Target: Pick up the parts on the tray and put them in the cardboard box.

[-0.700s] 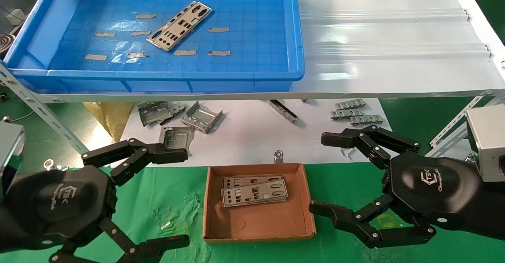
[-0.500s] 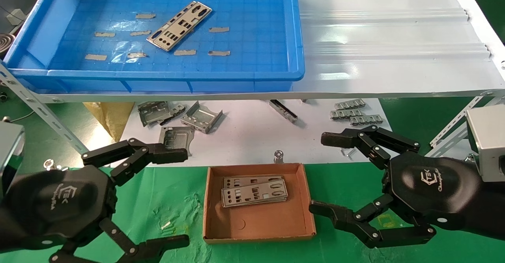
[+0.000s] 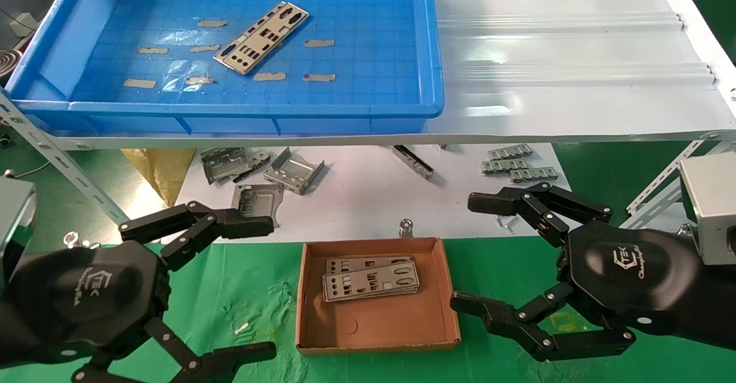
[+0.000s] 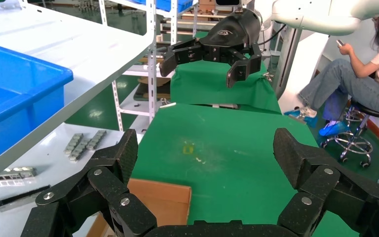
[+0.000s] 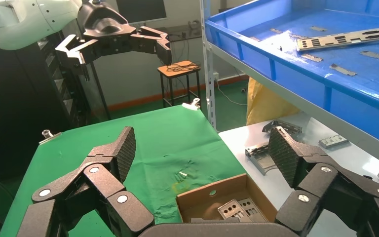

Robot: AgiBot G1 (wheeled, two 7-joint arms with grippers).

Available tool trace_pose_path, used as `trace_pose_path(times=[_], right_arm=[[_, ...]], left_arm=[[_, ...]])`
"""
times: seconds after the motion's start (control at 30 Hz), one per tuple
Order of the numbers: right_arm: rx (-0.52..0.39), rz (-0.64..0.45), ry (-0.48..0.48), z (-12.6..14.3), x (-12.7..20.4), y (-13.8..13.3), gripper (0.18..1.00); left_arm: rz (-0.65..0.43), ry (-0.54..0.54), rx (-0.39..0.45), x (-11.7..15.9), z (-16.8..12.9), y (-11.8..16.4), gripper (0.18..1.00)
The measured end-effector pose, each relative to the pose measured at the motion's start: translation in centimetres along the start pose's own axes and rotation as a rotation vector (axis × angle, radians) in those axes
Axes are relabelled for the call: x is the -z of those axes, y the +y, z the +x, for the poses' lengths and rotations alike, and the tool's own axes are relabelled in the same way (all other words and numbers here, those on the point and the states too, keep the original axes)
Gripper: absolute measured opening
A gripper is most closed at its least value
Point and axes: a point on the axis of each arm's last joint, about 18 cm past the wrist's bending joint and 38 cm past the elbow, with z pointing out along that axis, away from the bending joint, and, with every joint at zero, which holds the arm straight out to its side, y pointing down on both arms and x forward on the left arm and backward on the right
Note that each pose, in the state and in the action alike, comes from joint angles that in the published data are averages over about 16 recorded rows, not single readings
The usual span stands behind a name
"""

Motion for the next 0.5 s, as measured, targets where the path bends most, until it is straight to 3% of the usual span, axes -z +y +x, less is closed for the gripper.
trace_pose_path(times=[0.5], right_arm=[[0.0, 0.0, 0.0, 0.0, 0.0, 0.0, 0.985]], left_arm=[[0.0, 0.0, 0.0, 0.0, 0.0, 0.0, 1.001]])
